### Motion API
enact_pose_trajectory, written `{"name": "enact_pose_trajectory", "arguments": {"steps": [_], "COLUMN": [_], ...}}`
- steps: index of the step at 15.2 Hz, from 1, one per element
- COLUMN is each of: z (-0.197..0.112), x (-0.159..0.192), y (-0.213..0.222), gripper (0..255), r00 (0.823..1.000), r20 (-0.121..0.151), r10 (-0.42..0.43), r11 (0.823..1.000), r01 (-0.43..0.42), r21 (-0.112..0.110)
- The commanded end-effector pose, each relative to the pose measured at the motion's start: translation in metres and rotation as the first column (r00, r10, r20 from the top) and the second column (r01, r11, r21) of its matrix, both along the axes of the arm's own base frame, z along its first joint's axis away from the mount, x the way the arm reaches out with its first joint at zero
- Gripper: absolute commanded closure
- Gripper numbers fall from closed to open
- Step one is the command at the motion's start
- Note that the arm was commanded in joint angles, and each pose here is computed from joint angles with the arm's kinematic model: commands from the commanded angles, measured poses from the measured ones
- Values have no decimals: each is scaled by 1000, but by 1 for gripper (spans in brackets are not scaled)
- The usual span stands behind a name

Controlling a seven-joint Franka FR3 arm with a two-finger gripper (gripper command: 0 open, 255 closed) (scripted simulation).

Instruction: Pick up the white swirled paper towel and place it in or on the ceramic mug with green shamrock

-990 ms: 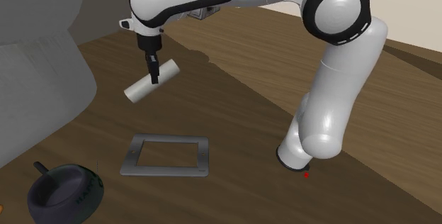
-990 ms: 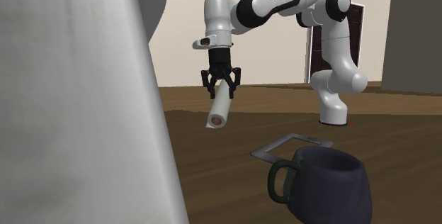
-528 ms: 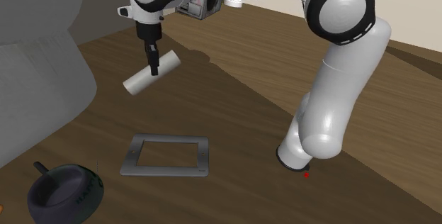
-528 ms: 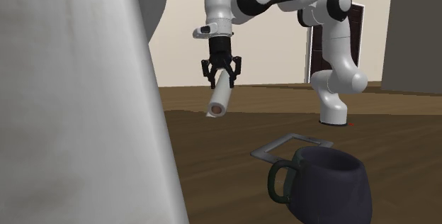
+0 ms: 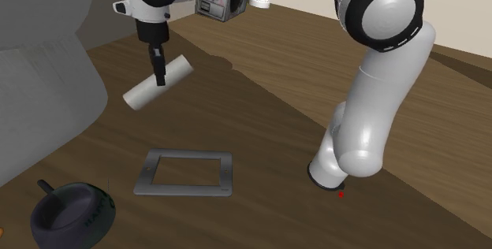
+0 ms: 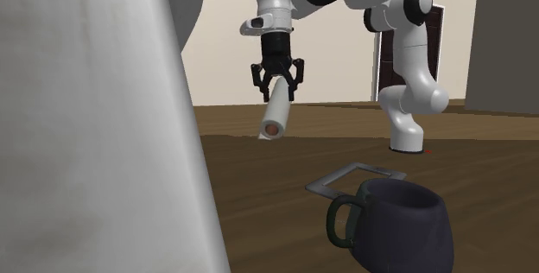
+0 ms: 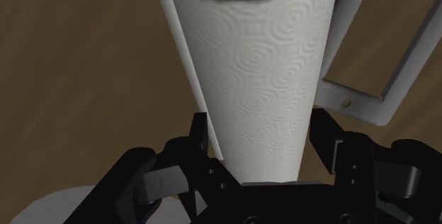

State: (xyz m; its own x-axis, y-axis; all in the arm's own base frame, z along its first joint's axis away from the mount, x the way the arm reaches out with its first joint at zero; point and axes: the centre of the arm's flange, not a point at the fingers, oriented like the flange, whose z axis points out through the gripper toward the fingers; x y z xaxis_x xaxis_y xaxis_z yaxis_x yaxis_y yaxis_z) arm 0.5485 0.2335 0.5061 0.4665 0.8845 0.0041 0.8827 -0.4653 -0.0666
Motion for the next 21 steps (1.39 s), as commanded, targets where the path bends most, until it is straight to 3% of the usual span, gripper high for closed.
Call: {"name": "enact_pose_trajectory", "arguments": {"steps": [1,21], "z": [0,6], "x": [-10,-100], "y": [27,275], "gripper": [255,255], "r00": [1000,1000], "r20": [0,0], "r10": [-1,-1], "r11": [1000,1000], "r01": [1,1], "r21": [0,0]}}
